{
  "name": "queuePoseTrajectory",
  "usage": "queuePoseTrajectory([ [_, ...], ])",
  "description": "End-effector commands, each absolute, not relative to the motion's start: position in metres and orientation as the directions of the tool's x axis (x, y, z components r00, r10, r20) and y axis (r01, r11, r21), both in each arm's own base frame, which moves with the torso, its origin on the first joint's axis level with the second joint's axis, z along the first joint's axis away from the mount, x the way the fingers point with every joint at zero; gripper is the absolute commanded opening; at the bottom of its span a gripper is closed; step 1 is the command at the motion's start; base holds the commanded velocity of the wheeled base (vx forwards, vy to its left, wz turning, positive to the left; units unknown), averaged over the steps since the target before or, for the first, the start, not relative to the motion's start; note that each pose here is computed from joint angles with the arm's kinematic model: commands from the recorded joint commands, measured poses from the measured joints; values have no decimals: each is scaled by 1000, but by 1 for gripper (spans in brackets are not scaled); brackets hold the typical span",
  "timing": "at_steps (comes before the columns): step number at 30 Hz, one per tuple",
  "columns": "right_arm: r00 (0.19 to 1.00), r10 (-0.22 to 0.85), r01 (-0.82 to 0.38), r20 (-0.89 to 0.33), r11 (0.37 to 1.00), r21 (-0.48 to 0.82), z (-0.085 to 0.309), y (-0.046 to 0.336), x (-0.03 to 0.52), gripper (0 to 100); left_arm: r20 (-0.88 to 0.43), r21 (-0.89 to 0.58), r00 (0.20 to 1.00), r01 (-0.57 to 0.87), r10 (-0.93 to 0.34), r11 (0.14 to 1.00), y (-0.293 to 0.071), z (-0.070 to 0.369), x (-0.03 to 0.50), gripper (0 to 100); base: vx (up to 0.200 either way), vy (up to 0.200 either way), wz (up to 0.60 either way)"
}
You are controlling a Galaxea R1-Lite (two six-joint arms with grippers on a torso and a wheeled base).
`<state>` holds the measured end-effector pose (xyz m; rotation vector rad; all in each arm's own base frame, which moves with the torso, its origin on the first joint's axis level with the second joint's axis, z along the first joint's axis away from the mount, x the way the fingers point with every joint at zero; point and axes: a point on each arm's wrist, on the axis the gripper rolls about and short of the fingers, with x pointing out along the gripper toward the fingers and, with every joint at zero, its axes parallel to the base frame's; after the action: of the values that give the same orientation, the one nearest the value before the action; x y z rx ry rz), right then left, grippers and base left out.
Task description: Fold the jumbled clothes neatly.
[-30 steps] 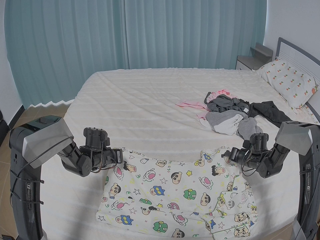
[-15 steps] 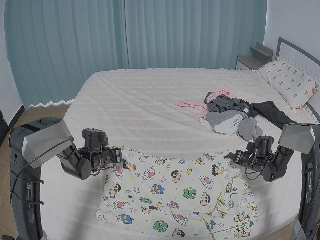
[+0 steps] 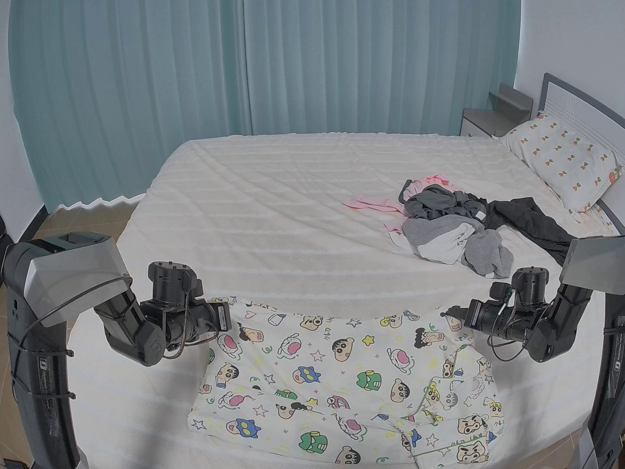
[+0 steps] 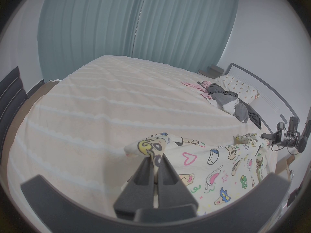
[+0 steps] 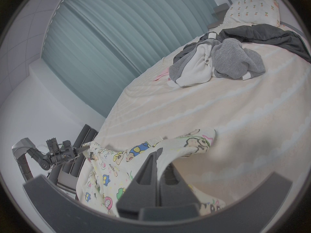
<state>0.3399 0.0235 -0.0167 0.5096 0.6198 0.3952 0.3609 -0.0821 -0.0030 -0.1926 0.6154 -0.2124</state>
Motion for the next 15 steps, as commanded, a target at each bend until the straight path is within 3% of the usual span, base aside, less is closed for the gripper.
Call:
queuePoseTrajectory([
  [1, 734, 511, -223, -447, 804, 552, -7, 19, 324, 0, -543, -250, 795, 156, -271, 956, -80, 8, 349, 0, 0, 0, 0],
  [15, 705, 520, -260, -481, 822, 507, -18, 15, 282, 0, -586, -248, 748, 200, -311, 948, -72, 6, 310, 0, 0, 0, 0],
])
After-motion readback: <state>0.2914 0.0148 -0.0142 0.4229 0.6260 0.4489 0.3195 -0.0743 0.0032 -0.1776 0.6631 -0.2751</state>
